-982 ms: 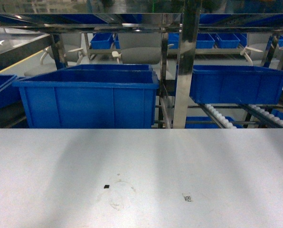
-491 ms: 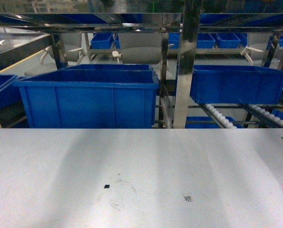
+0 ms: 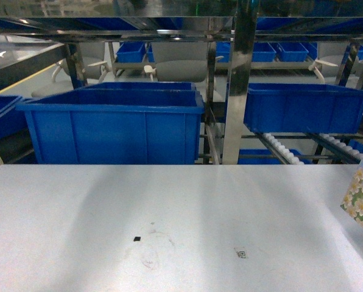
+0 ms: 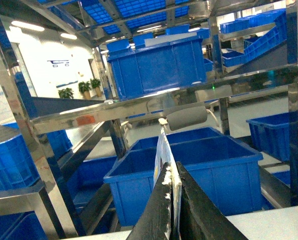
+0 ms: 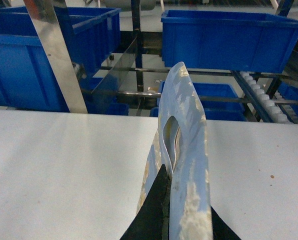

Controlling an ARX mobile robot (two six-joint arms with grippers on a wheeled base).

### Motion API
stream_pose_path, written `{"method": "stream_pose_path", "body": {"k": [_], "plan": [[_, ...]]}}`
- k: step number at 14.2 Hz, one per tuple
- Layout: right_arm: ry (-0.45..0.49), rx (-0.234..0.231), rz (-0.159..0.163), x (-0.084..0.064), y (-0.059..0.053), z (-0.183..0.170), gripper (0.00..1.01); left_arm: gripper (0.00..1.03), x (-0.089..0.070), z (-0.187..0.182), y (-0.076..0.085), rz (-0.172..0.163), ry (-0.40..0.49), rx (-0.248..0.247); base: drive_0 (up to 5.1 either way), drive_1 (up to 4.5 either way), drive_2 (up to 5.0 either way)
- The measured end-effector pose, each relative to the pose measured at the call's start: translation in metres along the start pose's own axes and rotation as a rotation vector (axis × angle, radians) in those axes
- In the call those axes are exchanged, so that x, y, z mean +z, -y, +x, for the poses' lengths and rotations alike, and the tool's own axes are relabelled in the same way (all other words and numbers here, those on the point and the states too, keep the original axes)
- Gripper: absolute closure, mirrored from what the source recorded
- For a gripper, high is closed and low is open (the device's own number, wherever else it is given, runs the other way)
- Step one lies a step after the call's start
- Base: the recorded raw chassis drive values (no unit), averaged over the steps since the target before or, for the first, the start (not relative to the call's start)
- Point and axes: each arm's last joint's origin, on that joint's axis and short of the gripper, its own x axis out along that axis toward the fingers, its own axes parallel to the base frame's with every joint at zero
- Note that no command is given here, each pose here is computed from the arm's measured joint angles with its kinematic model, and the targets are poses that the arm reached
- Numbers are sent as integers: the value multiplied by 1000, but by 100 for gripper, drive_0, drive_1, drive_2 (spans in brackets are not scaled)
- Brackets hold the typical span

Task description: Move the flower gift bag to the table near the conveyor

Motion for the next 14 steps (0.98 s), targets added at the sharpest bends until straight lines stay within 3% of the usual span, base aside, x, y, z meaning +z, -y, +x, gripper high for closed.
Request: {"method": "stream_pose_path", "body": {"k": [3,6,8,12,14], "plan": [[-68,2,20,-18,2,17,99,101,0,0,0,0,-1,0,0,0,0],[-78,-22,48,-31,-3,20,99,101,0,0,0,0,0,0,0,0,0],[-72,-11,42,-43,-9,14,99,101,0,0,0,0,-1,0,0,0,0],[-58,-54,50,-58,-10,-9,99,101,0,0,0,0,0,0,0,0,0],[-48,-99,60,-56,-4,-26,69,101,0,0,0,0,0,0,0,0,0]]}}
